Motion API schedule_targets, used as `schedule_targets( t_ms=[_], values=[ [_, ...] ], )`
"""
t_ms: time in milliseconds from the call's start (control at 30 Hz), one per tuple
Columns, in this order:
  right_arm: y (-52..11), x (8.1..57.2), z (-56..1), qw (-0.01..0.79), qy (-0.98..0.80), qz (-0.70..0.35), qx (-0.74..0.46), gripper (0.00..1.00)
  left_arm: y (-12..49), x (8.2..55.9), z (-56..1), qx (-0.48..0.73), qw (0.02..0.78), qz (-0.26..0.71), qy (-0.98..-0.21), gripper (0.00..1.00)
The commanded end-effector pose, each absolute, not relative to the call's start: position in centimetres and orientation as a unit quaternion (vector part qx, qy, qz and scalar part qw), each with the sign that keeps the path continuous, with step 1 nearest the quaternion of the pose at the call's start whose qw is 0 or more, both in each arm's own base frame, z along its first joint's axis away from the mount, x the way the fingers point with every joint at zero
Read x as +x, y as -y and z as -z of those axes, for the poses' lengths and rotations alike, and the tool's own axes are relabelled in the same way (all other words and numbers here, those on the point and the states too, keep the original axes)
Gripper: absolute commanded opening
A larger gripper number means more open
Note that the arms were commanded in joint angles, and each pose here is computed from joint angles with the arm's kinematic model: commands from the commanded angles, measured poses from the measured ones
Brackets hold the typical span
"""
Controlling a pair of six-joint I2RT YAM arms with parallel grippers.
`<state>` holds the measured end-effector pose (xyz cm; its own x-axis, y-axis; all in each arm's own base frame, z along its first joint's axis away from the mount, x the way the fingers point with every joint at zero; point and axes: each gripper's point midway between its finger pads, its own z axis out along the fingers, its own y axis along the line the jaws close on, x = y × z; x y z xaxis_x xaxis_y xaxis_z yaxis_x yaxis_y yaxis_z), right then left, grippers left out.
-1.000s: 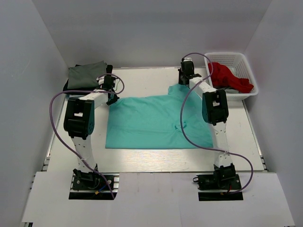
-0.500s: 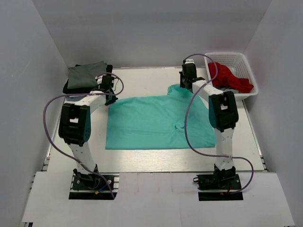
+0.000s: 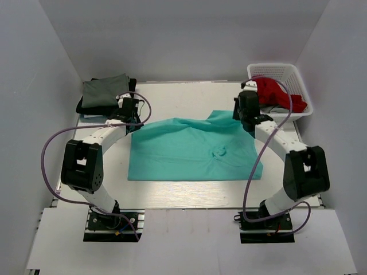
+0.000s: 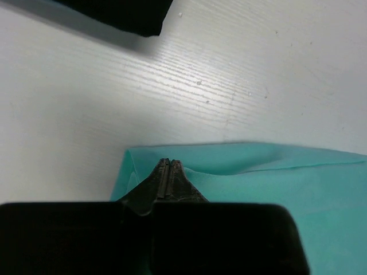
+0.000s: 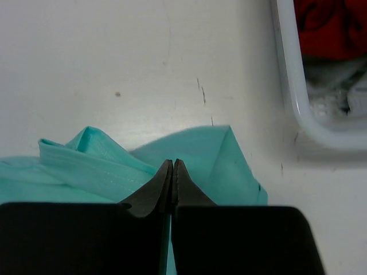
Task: Fold and stack the t-shirts
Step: Fold the other side of the tshirt into a rectangle
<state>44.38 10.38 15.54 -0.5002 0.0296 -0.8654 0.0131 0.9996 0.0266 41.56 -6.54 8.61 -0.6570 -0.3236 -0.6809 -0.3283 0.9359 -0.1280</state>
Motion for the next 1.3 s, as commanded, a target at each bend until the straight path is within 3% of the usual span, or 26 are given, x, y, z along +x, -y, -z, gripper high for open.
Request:
schedule_targets(
  t_ms=[0,567,867,900,933,967,1000,1033,1067,1200,1267],
  values=[
    [-9.4,41.7,-16.5,0.503,-0.864,0.002,0.019,0.00,5.5,40.2,-10.5,-0.185,0.393,-0.019,-0.901,0.00],
    [-7.6,31.9,-16.6,0.515,-0.856,-0.030,0.025,0.00,3.2,37.0,-11.1,-0.223,0.405,-0.053,-0.885,0.00],
    [-9.7,28.0,-11.8,0.450,-0.888,-0.092,0.034,0.00,4.0,34.0,-8.4,-0.265,0.371,-0.014,-0.890,0.00],
    [-9.8,27.6,-11.5,0.446,-0.888,-0.101,0.046,0.00,3.5,33.0,-7.7,-0.280,0.360,-0.025,-0.890,0.04],
    [-9.4,26.3,-10.0,0.422,-0.900,-0.095,0.052,0.08,2.7,31.8,-7.2,-0.313,0.350,-0.043,-0.882,0.27],
    [-9.7,25.8,-9.7,0.412,-0.902,-0.109,0.063,0.23,2.2,31.0,-6.9,-0.334,0.347,-0.052,-0.875,0.59],
    [-10.5,25.0,-9.5,0.399,-0.907,-0.128,0.052,0.42,1.7,30.0,-6.1,-0.344,0.343,-0.061,-0.872,0.99],
    [-10.6,24.1,-9.0,0.379,-0.915,-0.132,0.052,0.58,1.7,29.8,-6.6,-0.345,0.347,-0.058,-0.870,1.00],
    [-11.1,23.0,-8.9,0.367,-0.917,-0.149,0.040,0.64,1.3,29.7,-7.6,-0.358,0.356,-0.052,-0.861,1.00],
    [-12.2,22.6,-11.3,0.386,-0.903,-0.190,0.019,0.77,0.7,30.1,-12.1,-0.376,0.397,-0.049,-0.836,1.00],
    [-12.4,23.1,-12.5,0.409,-0.891,-0.199,0.005,0.90,1.3,31.0,-13.0,-0.360,0.412,-0.028,-0.837,1.00]
  ],
)
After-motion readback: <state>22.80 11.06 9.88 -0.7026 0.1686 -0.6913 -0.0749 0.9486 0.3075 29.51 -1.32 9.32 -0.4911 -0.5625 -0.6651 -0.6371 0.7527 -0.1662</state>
